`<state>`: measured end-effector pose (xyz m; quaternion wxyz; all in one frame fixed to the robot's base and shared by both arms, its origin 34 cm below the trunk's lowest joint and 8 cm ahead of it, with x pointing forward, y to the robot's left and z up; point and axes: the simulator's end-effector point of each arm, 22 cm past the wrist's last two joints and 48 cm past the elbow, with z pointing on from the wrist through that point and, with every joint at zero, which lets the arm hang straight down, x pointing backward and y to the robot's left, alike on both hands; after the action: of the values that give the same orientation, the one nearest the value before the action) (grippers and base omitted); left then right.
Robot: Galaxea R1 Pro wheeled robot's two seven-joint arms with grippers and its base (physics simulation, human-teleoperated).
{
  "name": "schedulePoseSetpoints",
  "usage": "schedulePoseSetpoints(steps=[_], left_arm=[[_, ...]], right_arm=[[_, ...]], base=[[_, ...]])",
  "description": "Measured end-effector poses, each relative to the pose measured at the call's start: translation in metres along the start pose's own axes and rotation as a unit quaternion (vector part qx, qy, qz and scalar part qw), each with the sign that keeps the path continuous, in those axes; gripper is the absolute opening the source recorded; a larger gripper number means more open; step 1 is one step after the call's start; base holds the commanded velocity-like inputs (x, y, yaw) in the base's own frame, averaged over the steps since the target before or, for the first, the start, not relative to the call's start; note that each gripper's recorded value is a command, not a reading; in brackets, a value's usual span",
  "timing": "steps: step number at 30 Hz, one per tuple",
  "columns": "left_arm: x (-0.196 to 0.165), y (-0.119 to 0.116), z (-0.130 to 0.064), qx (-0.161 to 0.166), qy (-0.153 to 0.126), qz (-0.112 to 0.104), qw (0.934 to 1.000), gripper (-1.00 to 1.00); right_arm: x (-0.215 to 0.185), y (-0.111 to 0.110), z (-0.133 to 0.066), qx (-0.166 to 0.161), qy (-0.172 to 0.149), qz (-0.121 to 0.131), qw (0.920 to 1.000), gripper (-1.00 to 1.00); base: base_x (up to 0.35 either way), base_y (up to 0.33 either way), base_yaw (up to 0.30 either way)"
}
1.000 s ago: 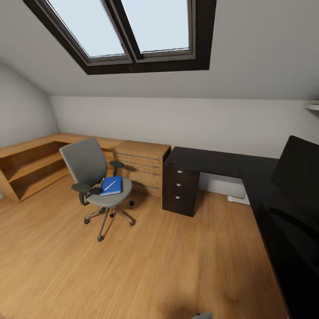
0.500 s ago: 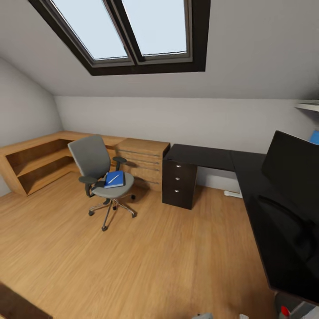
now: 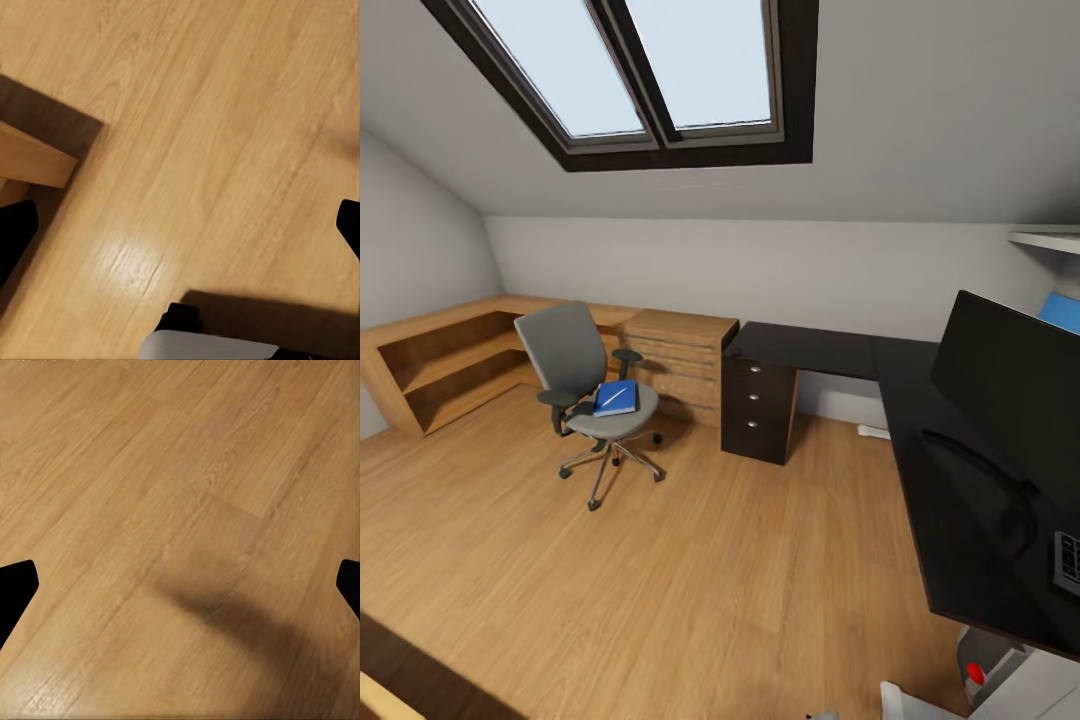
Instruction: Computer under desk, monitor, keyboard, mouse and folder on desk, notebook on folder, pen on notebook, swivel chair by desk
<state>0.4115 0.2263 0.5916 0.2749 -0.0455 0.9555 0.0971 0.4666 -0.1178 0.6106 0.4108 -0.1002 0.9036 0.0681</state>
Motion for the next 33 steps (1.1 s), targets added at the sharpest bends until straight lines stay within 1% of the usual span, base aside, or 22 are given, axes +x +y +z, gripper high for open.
schedulePoseSetpoints(steps=[7, 8, 16, 24, 29, 33], left_arm=[[-0.007, 0.0, 0.0, 0.0, -0.016, -0.007, 0.9998, 1.0], [-0.008, 0.0, 0.0, 0.0, -0.019, -0.009, 0.9998, 1.0], [-0.011, 0.001, 0.0, -0.001, -0.022, -0.01, 0.9997, 1.0], [-0.013, 0.001, -0.001, -0.001, -0.025, -0.01, 0.9996, 1.0], [-0.014, 0.002, -0.001, -0.002, -0.026, -0.01, 0.9996, 1.0], [-0.009, 0.005, 0.0, -0.004, -0.022, -0.008, 0.9997, 1.0]], right_arm=[[-0.006, 0.001, 0.0, -0.001, -0.015, 0.001, 0.9999, 1.0], [-0.011, 0.0, -0.001, 0.0, -0.027, 0.001, 0.9996, 1.0], [-0.014, -0.001, -0.001, 0.001, -0.032, 0.001, 0.9995, 1.0], [-0.016, -0.001, -0.001, 0.001, -0.034, 0.001, 0.9994, 1.0], [-0.013, -0.002, -0.002, 0.002, -0.031, 0.001, 0.9995, 1.0], [-0.012, -0.002, -0.003, 0.002, -0.03, 0.0, 0.9995, 1.0]], base=[[-0.005, -0.003, -0.011], [0.0, 0.0, -0.128], [-0.036, -0.038, -0.195], [-0.171, -0.223, -0.234], [-0.066, -0.313, -0.249], [-0.012, -0.34, -0.271]])
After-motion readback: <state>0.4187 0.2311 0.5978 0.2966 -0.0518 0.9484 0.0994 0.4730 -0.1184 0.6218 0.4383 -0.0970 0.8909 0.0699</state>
